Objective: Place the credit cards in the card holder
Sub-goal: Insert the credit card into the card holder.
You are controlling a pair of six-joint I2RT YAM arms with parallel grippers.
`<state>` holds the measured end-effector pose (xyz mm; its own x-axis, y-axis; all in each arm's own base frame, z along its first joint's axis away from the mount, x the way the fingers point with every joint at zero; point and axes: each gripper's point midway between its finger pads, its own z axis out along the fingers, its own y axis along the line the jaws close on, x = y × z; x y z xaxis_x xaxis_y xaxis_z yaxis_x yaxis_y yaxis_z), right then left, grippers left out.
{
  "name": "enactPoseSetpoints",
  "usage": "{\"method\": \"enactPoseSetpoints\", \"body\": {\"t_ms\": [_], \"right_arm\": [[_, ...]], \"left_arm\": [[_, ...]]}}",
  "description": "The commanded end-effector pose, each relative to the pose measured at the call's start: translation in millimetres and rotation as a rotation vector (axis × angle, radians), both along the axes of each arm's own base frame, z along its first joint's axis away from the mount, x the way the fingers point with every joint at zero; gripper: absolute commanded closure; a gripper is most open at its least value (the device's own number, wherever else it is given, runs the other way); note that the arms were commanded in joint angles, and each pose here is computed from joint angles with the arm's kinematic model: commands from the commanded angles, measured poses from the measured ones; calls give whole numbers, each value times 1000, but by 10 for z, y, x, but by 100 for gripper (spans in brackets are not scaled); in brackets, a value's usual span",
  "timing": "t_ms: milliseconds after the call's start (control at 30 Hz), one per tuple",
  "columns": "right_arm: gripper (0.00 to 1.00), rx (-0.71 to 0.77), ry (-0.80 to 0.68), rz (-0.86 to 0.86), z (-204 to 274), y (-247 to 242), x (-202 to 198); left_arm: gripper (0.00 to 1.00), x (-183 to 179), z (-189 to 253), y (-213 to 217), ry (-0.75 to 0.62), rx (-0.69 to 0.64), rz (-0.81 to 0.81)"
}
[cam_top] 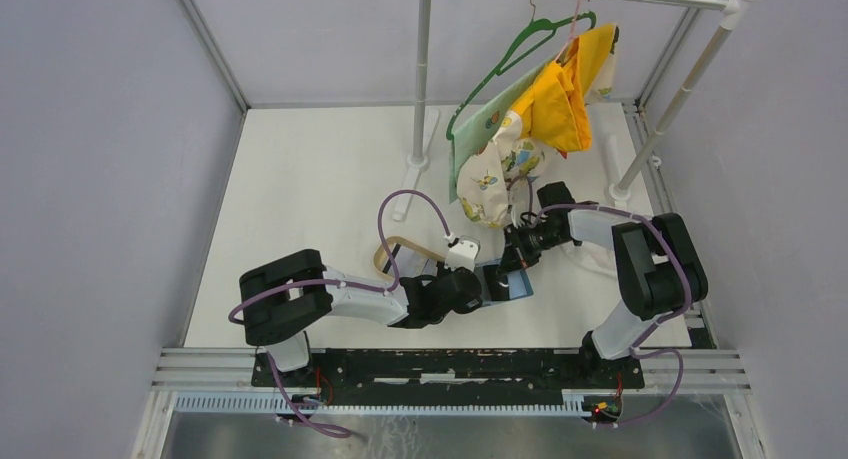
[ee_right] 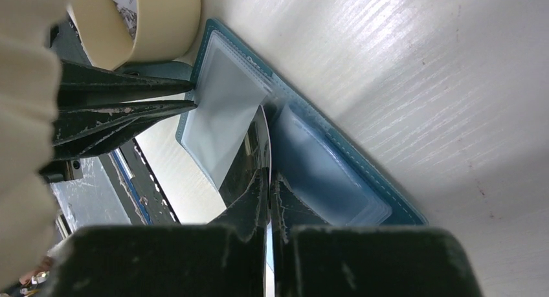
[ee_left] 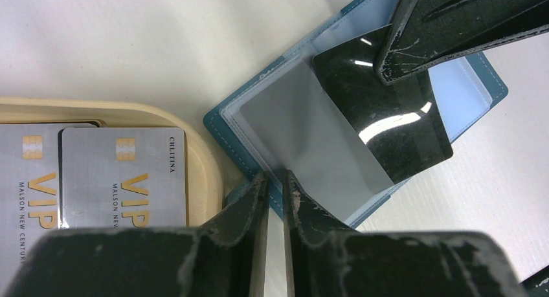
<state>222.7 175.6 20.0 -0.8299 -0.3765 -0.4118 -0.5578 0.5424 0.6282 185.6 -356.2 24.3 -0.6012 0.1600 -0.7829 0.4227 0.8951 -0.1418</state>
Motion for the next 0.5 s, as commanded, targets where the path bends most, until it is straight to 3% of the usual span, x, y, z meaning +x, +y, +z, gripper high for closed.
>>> {"method": "enactPoseSetpoints", "body": {"t_ms": [0, 467], "right_arm": [[100, -136, -51, -46, -146, -189, 46], [97, -151, 2, -103, -235, -203, -19]], "left_arm": [[80, 48, 94, -8, -20, -11, 21], [80, 50, 119, -25, -21, -18, 17]]}}
